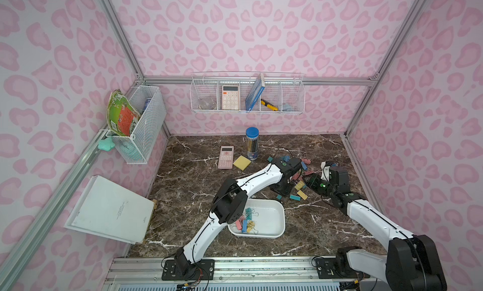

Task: Put the binder clips in the storage box
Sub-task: Pick up the binder clip at the center of the board, then place the binder clip in the storage box.

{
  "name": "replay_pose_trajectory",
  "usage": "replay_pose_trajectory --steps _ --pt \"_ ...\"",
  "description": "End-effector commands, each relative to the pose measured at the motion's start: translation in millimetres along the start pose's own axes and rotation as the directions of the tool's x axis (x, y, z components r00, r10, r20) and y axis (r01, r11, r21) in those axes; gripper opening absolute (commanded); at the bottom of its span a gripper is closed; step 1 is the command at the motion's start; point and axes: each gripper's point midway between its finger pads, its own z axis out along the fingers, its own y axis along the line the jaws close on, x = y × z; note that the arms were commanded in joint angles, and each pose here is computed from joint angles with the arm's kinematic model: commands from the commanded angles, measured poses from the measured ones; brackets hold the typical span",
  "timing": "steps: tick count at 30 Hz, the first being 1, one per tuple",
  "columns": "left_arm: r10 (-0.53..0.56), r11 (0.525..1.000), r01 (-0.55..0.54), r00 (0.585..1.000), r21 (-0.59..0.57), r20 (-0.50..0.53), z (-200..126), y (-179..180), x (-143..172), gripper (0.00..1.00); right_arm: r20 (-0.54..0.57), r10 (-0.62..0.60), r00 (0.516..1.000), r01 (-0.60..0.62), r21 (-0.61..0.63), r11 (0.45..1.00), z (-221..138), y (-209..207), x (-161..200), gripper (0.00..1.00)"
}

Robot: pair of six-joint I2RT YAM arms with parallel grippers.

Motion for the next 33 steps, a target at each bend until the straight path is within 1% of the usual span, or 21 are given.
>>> replay_pose_trajectory --steps 1,4,8,9,12,15,18,19,21,22,24,26,29,30,31,32,33 --pt "-0.019 0.999 0.019 1.0 -0.027 -0.002 -5 4 2 0.34 0.008 -0.004 1.0 0.004 -0.013 1.0 -1 3 -2 0.45" --pt "-0.028 0.999 0.028 1.0 -0.017 0.014 -11 2 -1 0.24 0.019 -0.009 1.0 0.01 -0.012 1.0 -3 4 -4 0.45" --pt "-0.044 0.999 0.044 0.998 0.007 0.049 -25 -1 -8 0.05 0.03 -0.009 1.0 0.009 -0.01 1.0 -5 5 -7 0.45" --pt "-0.049 0.999 0.048 0.997 0.012 0.057 -28 -1 -10 0.03 0.034 -0.006 0.999 0.007 -0.009 1.0 -5 5 -7 0.45" --pt "-0.062 0.998 0.06 0.994 0.024 0.09 -42 0 -15 0.02 0.059 0.001 0.998 -0.001 -0.001 1.0 -8 6 -13 0.46" --pt "-0.074 0.996 0.067 0.987 0.053 0.144 -68 1 -25 0.01 0.096 0.013 0.995 -0.016 0.026 1.0 -13 1 -18 0.5" --pt "-0.092 0.992 0.071 0.973 0.105 0.212 -106 0 -33 0.01 0.15 0.052 0.987 -0.055 0.015 0.998 -20 -5 -26 0.58" --pt "-0.093 0.991 0.066 0.967 0.118 0.237 -122 -1 -33 0.0 0.164 0.07 0.984 -0.071 -0.004 0.997 -22 -6 -28 0.6" --pt "-0.105 0.989 0.071 0.954 0.13 0.28 -150 1 -29 0.0 0.187 0.073 0.98 -0.065 -0.047 0.997 -26 -4 -32 0.63" --pt "-0.118 0.988 0.081 0.946 0.133 0.301 -166 3 -24 0.0 0.198 0.066 0.978 -0.056 -0.058 0.997 -28 -2 -34 0.66" --pt "-0.153 0.985 0.116 0.935 0.131 0.321 -185 11 -6 0.01 0.21 0.035 0.977 -0.021 -0.069 0.997 -32 4 -37 0.7" --pt "-0.208 0.977 0.183 0.919 0.105 0.336 -200 26 20 0.01 0.212 0.006 0.977 0.013 -0.086 0.996 -34 12 -38 0.71" --pt "-0.301 0.952 0.301 0.903 0.047 0.307 -192 50 73 0.0 0.212 -0.046 0.976 0.073 -0.119 0.99 -35 29 -35 0.75" --pt "-0.328 0.942 0.334 0.898 0.031 0.294 -187 57 90 0.0 0.21 -0.066 0.975 0.093 -0.124 0.988 -35 34 -33 0.78" --pt "-0.362 0.927 0.375 0.886 0.011 0.288 -182 66 106 0.0 0.21 -0.089 0.974 0.118 -0.128 0.985 -34 41 -30 0.83" --pt "-0.388 0.912 0.41 0.883 -0.03 0.264 -167 76 125 0.0 0.209 -0.115 0.971 0.145 -0.133 0.98 -33 48 -28 0.85" --pt "-0.408 0.9 0.434 0.877 -0.051 0.255 -160 82 137 0.0 0.208 -0.131 0.969 0.162 -0.139 0.977 -32 53 -26 0.86"
